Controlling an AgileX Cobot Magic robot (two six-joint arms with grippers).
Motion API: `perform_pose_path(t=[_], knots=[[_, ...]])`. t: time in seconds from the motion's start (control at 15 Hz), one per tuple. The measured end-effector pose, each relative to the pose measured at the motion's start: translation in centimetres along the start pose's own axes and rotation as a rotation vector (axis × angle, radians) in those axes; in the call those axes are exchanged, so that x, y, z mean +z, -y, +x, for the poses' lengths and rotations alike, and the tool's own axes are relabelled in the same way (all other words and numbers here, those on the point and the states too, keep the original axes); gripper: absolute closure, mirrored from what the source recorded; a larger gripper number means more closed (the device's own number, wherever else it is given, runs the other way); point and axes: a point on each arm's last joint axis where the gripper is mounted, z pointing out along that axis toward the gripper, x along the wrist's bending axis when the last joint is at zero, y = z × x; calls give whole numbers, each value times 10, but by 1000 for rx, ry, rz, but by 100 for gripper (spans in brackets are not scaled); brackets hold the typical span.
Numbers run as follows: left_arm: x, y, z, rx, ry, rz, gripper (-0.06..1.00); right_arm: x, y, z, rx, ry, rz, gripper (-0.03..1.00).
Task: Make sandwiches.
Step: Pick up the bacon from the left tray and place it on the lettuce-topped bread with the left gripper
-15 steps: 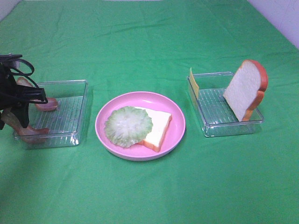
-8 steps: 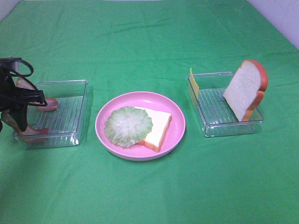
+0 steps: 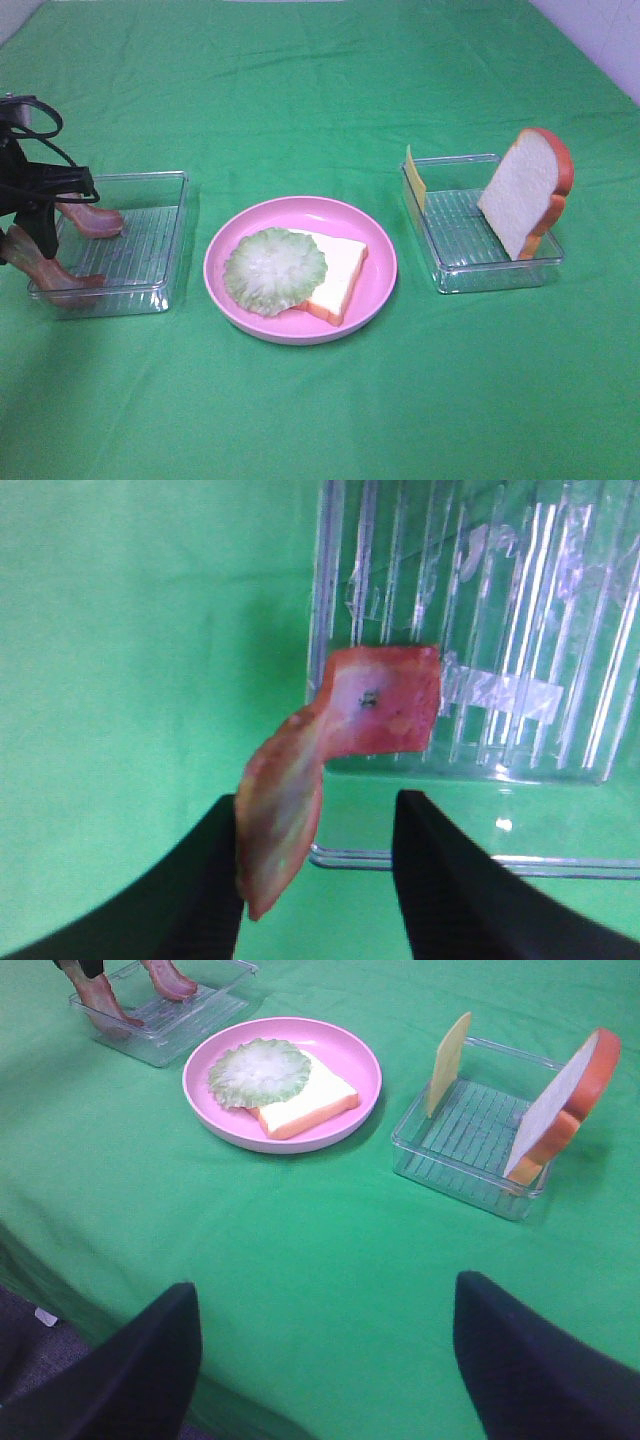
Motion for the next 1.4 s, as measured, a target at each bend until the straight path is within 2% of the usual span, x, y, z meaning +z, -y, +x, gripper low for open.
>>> perform_pose_path(t=[0.07,0.13,0.2,0.27,0.47,0.6,0.67,0.87,0.93,1.0,1.2,1.4], knots=[[0,0,-1,-4,6,-2,60,0,0,0,0,0,0,29],[0,-1,-1,-5,11,-16,80,0,0,0,0,0,0,29],[0,-2,-1,-5,11,-17,89,0,0,0,0,0,0,29],[0,-2,-1,-5,11,-17,94,0,0,0,0,0,0,29],[-2,-2,-1,-6,16,-26,94,0,0,0,0,0,0,29],[-12,-2,-3,-5,43,-69,94,0,0,0,0,0,0,29],[-22,-2,-6,1,83,-102,94,0,0,0,0,0,0,29],[-55,0,-24,17,307,-222,94,0,0,0,0,0,0,29],[-68,1,-36,48,448,-268,94,0,0,0,0,0,0,29],[-72,3,-48,73,536,-285,94,0,0,0,0,0,0,29],[-80,12,-89,163,726,-341,94,0,0,0,0,0,0,29],[-56,22,-134,197,839,-301,94,0,0,0,0,0,0,29]])
